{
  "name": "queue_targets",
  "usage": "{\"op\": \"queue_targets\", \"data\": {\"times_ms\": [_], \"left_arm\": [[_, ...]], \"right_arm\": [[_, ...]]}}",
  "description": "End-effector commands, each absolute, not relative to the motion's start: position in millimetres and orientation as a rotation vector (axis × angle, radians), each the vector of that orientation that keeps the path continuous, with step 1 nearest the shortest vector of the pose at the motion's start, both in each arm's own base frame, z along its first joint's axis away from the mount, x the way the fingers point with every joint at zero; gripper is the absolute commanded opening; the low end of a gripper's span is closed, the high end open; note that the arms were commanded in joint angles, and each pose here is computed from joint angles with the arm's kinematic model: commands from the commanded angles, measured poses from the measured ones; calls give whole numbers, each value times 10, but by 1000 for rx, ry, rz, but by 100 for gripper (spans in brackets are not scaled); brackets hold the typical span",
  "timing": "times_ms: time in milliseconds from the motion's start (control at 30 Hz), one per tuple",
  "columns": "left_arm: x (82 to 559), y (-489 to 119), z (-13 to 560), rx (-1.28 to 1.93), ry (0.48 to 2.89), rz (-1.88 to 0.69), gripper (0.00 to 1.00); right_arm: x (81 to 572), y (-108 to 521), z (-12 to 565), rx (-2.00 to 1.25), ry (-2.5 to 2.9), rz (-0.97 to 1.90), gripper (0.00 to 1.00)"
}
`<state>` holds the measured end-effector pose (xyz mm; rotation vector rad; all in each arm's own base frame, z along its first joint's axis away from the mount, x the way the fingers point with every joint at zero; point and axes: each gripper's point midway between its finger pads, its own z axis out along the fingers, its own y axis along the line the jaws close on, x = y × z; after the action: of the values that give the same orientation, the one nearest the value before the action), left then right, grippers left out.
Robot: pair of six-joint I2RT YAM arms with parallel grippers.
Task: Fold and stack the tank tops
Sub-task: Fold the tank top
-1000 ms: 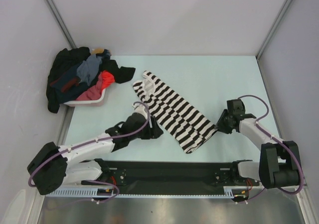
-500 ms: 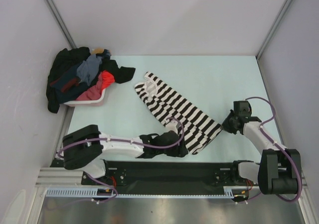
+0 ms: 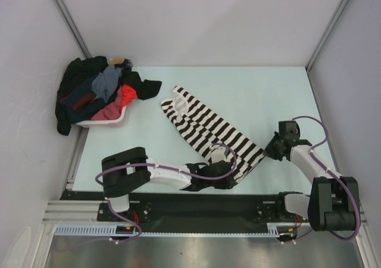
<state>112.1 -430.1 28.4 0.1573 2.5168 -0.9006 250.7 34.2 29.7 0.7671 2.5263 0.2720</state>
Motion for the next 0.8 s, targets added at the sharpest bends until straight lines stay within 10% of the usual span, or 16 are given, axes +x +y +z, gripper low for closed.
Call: {"op": "queue_targets", "data": {"times_ms": [0, 167, 767], "left_arm": [[1141, -4426, 274, 94, 2504, -937, 31], [1009, -4451, 316, 134, 2500, -910, 0], [954, -4258, 917, 86, 2468, -1189, 0]], "right_arm": [[2552, 311, 365, 747, 2489, 266, 0], [2558, 283, 434, 751, 2468, 251, 0], [2746, 469, 1074, 640, 2380, 338, 0]]}}
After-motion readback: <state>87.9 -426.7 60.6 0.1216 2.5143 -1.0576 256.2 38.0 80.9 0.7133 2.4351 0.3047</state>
